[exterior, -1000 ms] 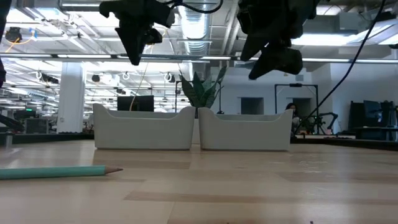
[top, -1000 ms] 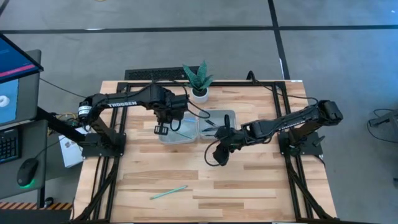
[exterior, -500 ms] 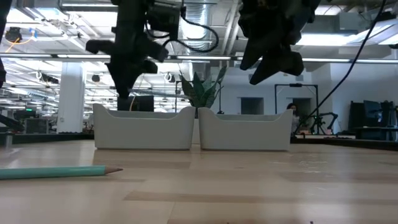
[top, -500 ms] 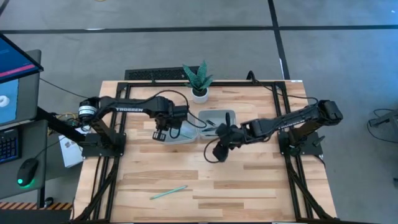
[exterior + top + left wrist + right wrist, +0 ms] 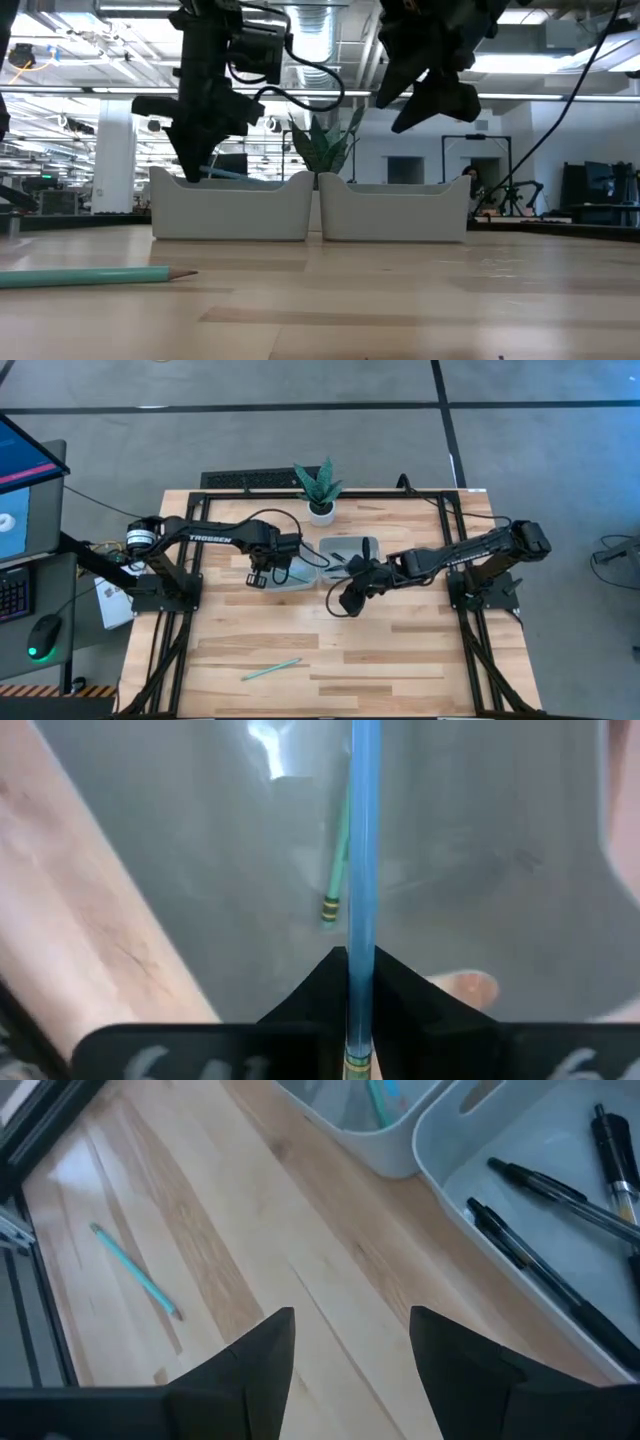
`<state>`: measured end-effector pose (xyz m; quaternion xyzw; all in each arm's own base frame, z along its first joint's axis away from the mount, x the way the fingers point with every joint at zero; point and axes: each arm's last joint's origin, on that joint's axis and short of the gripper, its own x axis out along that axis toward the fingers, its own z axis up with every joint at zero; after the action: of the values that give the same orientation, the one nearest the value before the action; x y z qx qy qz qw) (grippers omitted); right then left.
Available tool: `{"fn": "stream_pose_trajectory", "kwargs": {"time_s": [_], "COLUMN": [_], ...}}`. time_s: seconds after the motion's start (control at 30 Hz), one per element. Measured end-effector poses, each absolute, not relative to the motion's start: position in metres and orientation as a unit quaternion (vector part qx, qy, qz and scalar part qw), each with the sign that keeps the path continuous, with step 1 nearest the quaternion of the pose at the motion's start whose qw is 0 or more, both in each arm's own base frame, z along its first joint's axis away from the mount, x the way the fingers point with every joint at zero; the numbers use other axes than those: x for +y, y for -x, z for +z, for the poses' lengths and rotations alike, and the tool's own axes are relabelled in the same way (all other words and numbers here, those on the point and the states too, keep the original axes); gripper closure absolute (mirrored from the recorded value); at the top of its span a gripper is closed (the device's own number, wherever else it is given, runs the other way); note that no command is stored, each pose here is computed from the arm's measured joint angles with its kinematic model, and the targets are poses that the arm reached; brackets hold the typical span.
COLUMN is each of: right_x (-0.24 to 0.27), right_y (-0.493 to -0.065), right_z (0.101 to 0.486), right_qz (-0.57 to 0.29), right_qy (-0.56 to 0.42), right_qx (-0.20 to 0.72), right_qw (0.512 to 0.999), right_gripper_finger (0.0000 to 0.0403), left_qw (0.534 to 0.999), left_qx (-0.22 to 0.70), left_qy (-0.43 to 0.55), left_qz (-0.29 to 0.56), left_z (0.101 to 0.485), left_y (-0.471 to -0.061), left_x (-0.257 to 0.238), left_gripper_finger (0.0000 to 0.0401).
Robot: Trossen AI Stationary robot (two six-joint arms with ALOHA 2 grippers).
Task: Sort pens & pencils
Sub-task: Put the blue pencil into the left gray bin, then put the green pencil into the left gray bin
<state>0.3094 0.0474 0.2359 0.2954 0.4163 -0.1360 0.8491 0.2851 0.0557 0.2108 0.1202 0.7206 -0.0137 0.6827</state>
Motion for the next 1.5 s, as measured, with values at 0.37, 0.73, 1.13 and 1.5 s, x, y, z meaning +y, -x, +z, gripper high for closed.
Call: {"fn": "stream_pose_trajectory", "kwargs": {"time_s": [0.37, 0.73, 1.13, 1.5], "right_x": [0.042, 0.042, 0.042, 0.045], "right_y": [-0.312, -0.312, -0.312, -0.311], "right_z": [0.237, 0.237, 0.237, 0.237], "right_qz": [-0.14, -0.139, -0.139, -0.134], "right_qy": [-0.306, -0.306, -0.306, -0.298], "right_qx": [0.403, 0.403, 0.403, 0.409], "right_qw": [0.851, 0.851, 0.851, 0.852], "right_gripper_finger": [0.0182, 0.0182, 0.0182, 0.0182], "left_qw": [0.69, 0.694, 0.705, 0.823], "left_qx": [0.708, 0.706, 0.7, 0.542], "left_qy": [-0.15, -0.14, -0.103, -0.016], "left_qz": [-0.016, -0.005, 0.034, 0.167], "left_z": [0.211, 0.211, 0.227, 0.321], "left_y": [-0.289, -0.29, -0.293, -0.235], "left_x": [0.055, 0.055, 0.055, 0.046], "left_gripper_finger": [0.0391, 0.0331, 0.0329, 0.0329]}}
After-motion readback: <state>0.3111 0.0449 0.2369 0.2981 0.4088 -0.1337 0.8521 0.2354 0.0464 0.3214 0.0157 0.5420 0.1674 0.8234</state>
